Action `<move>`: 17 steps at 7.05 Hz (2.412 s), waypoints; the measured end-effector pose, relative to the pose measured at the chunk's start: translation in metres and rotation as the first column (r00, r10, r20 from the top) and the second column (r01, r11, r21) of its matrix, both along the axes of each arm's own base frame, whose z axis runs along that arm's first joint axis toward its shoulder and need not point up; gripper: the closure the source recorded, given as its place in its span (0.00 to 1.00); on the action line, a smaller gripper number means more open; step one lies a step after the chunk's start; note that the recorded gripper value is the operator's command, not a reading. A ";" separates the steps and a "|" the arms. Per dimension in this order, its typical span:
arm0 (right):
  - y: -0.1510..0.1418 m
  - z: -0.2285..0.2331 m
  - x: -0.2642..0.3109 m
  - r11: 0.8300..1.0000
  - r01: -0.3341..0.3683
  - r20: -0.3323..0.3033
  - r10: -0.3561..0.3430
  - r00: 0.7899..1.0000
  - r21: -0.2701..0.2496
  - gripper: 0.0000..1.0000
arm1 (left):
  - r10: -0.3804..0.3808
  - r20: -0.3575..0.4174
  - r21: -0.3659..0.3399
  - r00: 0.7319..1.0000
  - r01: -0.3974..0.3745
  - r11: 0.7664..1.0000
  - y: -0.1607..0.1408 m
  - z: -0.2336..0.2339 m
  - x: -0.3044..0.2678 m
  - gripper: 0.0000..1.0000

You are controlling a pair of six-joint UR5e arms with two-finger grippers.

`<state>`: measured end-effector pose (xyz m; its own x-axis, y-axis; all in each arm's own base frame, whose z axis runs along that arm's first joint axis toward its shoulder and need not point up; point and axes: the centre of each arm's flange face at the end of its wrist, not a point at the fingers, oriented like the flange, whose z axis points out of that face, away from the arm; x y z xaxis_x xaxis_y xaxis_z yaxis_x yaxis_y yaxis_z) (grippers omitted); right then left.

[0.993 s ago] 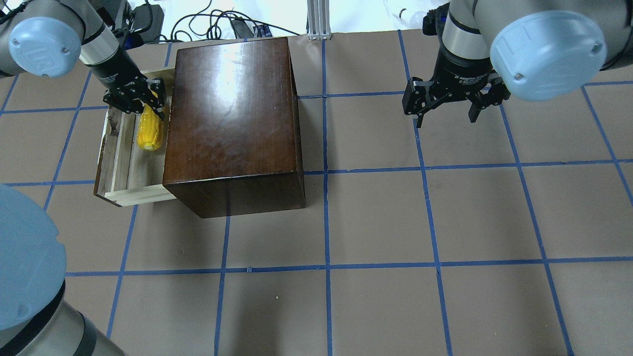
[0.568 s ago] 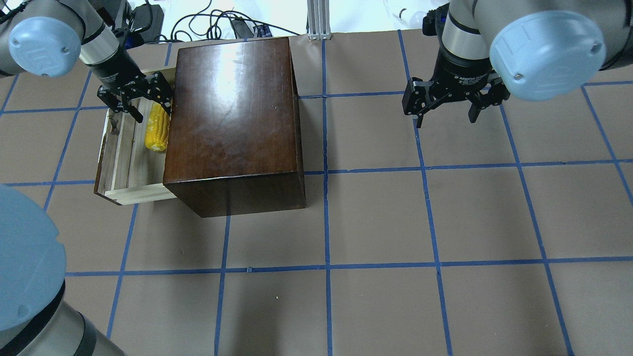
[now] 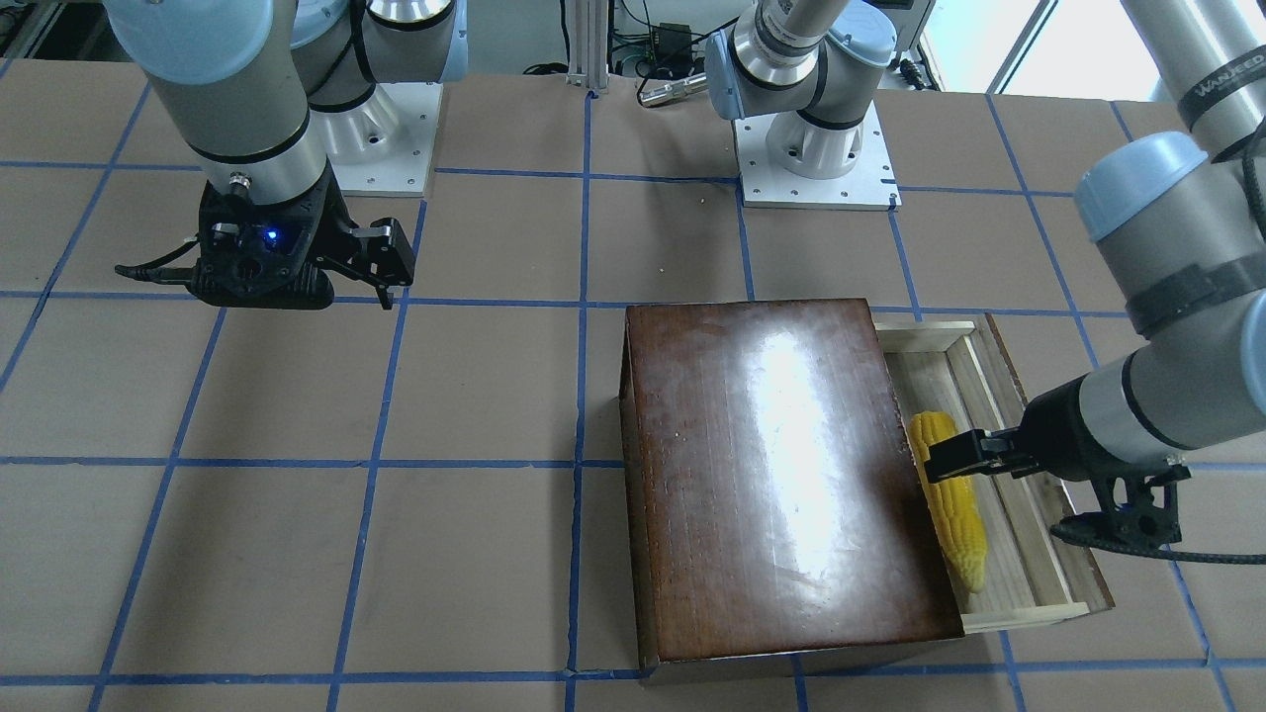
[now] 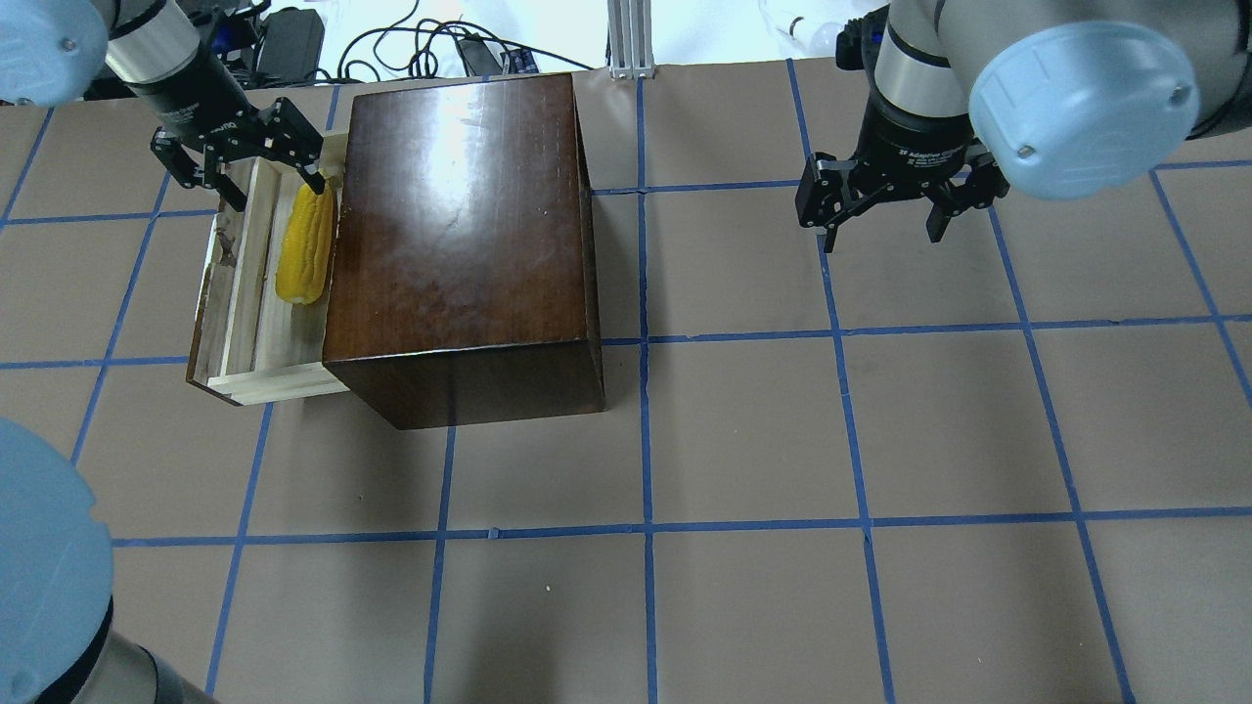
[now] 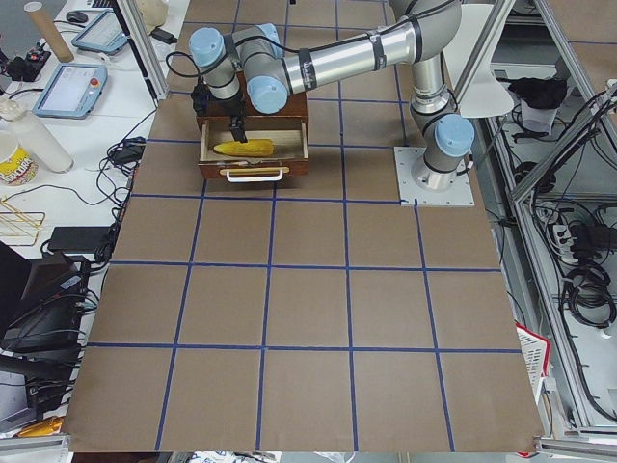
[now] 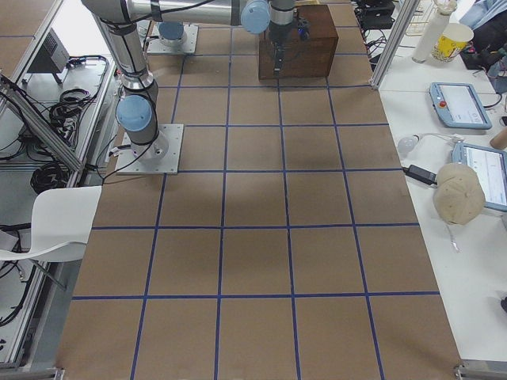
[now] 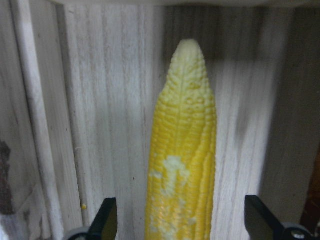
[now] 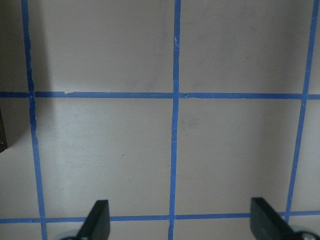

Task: Open drawer and put corn inside

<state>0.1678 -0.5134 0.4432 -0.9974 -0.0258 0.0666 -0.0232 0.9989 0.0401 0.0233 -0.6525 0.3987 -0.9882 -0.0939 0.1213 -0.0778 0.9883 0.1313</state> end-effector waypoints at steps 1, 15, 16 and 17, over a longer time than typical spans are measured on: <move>0.000 0.000 0.000 1.000 0.000 0.000 0.000 1.000 0.000 0.00 | -0.003 0.008 -0.003 1.000 0.003 1.000 0.002 0.027 0.000 0.00; 0.000 0.000 0.000 1.000 0.000 0.000 0.000 1.000 0.000 0.00 | -0.114 0.152 -0.061 0.982 0.124 0.990 0.119 0.068 -0.156 0.00; 0.000 0.000 0.000 1.000 0.000 0.000 0.000 1.000 0.001 0.00 | -0.109 0.140 -0.082 0.984 0.121 0.989 0.123 0.066 -0.157 0.00; 0.000 0.000 0.000 1.000 0.000 0.000 0.000 1.000 0.001 0.00 | -0.106 0.119 -0.093 0.987 0.118 0.989 0.126 0.066 -0.159 0.00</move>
<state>0.1678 -0.5136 0.4427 -0.9975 -0.0259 0.0664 -0.0232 0.9989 0.0413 -0.1356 -0.5267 0.4648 -0.9996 0.0250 0.0109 0.0253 0.9993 0.0284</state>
